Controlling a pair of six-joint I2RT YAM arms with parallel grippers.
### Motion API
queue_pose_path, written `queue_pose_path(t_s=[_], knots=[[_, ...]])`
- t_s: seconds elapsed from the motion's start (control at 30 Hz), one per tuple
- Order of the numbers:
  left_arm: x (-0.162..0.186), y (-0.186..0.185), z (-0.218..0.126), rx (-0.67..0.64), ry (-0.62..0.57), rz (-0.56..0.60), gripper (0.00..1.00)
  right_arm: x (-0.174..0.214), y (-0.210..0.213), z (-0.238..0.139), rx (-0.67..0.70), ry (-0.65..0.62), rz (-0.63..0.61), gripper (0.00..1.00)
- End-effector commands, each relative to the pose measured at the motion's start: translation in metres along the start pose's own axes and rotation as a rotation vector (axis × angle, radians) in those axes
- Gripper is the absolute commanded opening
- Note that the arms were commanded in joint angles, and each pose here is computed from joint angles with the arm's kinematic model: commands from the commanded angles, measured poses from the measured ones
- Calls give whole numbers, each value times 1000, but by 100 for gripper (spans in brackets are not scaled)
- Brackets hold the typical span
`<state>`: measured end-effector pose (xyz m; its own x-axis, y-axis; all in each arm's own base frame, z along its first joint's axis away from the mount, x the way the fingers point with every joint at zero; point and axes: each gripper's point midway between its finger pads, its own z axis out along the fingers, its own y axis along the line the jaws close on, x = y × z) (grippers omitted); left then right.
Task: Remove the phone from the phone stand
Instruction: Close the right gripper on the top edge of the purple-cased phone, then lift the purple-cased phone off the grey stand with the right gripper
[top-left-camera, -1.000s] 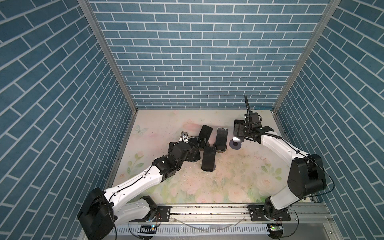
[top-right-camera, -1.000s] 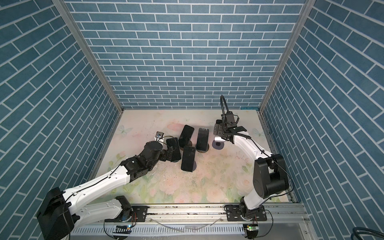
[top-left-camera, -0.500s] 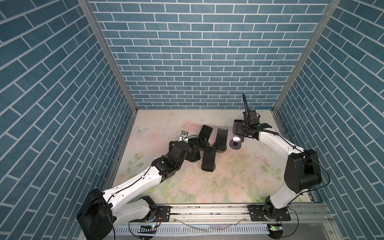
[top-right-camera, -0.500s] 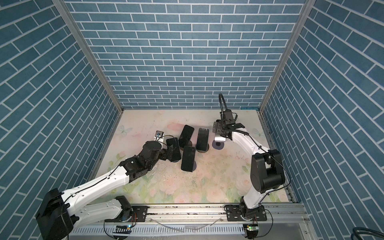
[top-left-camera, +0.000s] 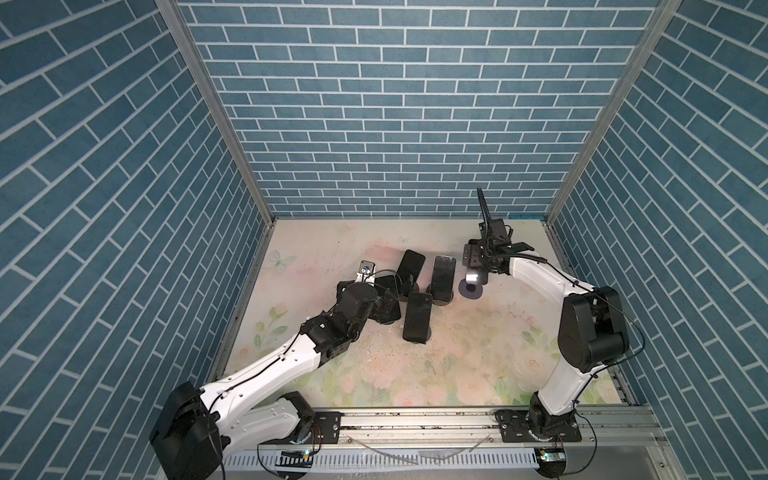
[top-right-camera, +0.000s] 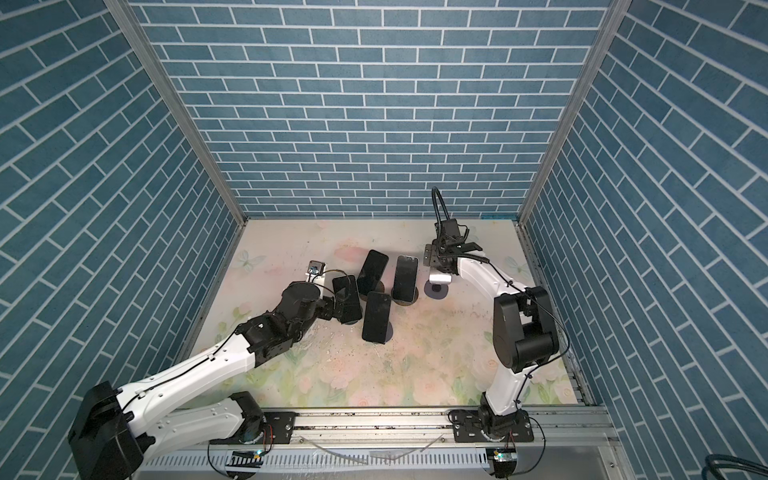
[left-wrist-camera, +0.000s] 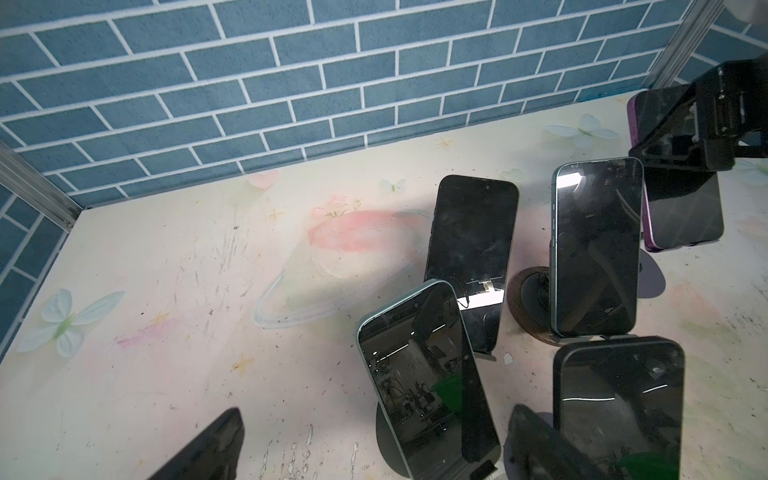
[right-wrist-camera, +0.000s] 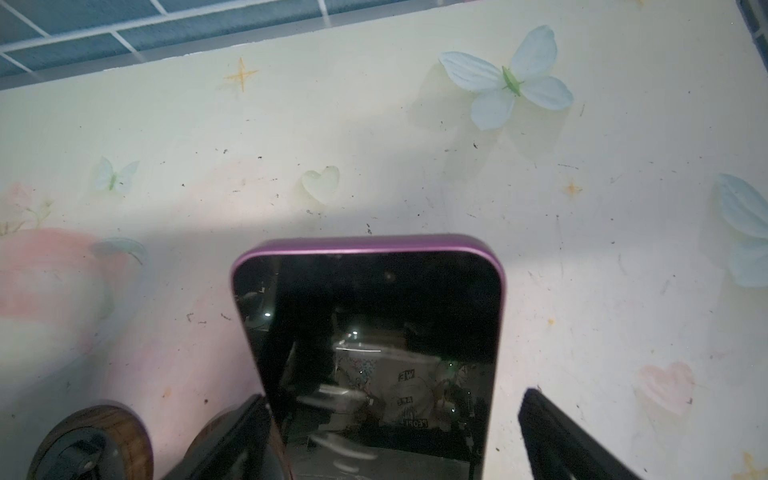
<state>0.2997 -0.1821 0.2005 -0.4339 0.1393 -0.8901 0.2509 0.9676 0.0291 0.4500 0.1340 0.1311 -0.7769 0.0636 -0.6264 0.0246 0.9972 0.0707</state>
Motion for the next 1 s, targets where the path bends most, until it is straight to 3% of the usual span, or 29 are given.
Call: queue_pose_path(t_s=[0.0,0.2,0.33,0.47,0.77,0.97], knots=[[-2,0,-5,6,-12,2,100,-11,2,0,36,-24,-9,90],[-1,2,-8,3,-16,-5,100,-10,5,1,35,-27,-14,77],[-1,2,-9,7,-21,-9,100,-11,9,-2,13,-30,-14,55],[-3,3,-11,10,-27,-12,100,-18,11,-13,-6,-52,-5,46],[0,3,-10,9,-12,-2,100,-52,5,-73,-29,-211,20,43],[1,1,-10,16,0,1,100,-52,-17,-106,43,-275,-2,43]])
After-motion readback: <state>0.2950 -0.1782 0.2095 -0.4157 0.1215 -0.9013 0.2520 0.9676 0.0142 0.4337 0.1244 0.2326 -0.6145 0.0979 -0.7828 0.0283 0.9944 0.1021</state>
